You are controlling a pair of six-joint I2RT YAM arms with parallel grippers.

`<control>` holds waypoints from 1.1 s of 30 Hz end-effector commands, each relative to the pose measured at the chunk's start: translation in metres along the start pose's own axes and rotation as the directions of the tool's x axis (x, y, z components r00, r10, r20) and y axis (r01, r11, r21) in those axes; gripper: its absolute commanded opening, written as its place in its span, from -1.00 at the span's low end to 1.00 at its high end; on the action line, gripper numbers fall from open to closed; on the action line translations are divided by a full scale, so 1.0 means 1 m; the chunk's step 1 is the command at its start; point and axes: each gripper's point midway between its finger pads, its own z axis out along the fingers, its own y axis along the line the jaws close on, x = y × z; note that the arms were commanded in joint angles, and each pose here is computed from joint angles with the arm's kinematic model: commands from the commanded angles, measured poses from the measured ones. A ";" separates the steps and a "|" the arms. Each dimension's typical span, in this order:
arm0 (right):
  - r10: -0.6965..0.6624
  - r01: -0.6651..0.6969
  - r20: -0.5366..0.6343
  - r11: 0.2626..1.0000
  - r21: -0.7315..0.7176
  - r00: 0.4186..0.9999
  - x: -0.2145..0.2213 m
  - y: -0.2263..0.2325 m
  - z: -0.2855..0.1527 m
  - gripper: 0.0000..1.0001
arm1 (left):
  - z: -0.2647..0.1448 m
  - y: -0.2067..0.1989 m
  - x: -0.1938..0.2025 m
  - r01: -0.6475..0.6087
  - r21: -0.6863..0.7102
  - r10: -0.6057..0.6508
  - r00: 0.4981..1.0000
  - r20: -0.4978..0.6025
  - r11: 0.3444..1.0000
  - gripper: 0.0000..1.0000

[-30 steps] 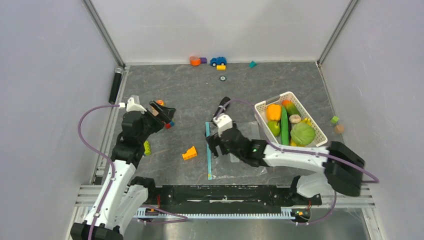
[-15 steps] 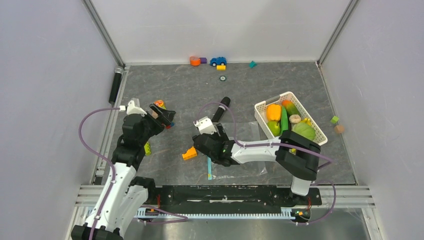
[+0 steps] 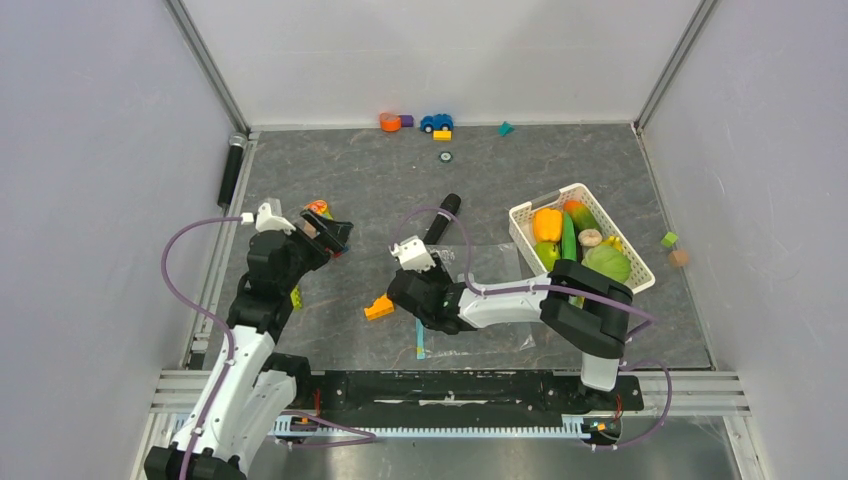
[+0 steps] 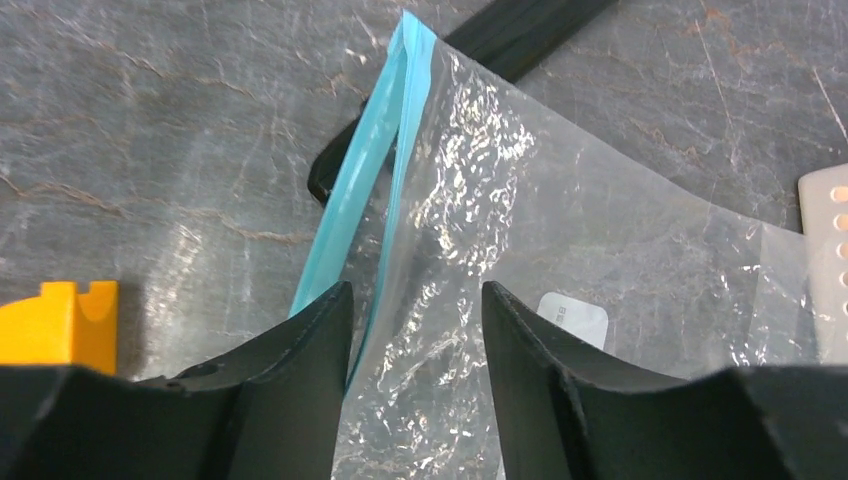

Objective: Place the food in the zip-top bag and seal the zipper
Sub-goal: Pick up the zipper food storage bag at the center of the board.

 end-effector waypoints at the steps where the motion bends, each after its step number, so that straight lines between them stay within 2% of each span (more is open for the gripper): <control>1: 0.056 -0.056 0.014 0.998 0.026 0.998 0.000 -0.007 0.005 0.06 | 0.002 -0.009 -0.008 -0.018 0.045 0.016 0.999 0.032 0.999 0.99; 3: 0.058 -0.059 0.004 0.998 0.024 0.998 0.004 -0.007 0.007 -0.03 | 0.002 -0.009 -0.008 -0.018 0.046 0.016 0.999 0.031 0.999 0.99; 5: 0.072 -0.072 0.003 0.997 0.022 0.997 0.004 -0.008 0.007 -0.24 | 0.002 -0.009 -0.008 -0.016 0.048 0.015 0.999 0.033 0.999 0.99; 9: 0.106 -0.105 0.042 0.994 -0.015 0.994 -0.009 -0.009 -0.001 -0.92 | 0.004 -0.009 -0.005 -0.010 0.052 0.009 1.000 0.019 0.999 0.99; 10: 0.110 -0.109 0.053 0.994 -0.027 0.992 -0.014 -0.011 -0.004 -1.00 | 0.005 -0.010 -0.004 -0.010 0.055 0.009 1.000 0.012 0.998 0.99; 18: 0.216 -0.171 0.223 0.964 -0.204 0.951 -0.087 -0.034 -0.049 -1.00 | 0.006 -0.030 0.004 -0.011 0.142 0.021 0.998 -0.065 0.990 0.99; 22: 0.343 -0.217 0.392 0.918 -0.332 0.854 -0.135 -0.050 -0.088 -1.00 | 0.004 -0.037 0.004 -0.011 0.168 0.022 0.997 -0.068 0.986 0.99; 24: 0.388 -0.227 0.440 0.899 -0.375 0.810 -0.158 -0.057 -0.103 -1.00 | 0.003 -0.037 0.004 -0.012 0.171 0.023 0.998 -0.065 0.985 0.99; 28: 0.442 -0.206 0.475 0.858 -0.470 0.761 -0.197 -0.053 -0.122 -1.00 | 0.001 -0.035 0.006 -0.011 0.170 0.022 0.998 -0.061 0.985 0.99; 33: 0.556 -0.202 0.457 0.760 -0.618 0.694 -0.237 -0.037 -0.134 -1.00 | -0.007 -0.037 0.000 -0.021 0.179 0.025 0.999 -0.020 0.984 0.99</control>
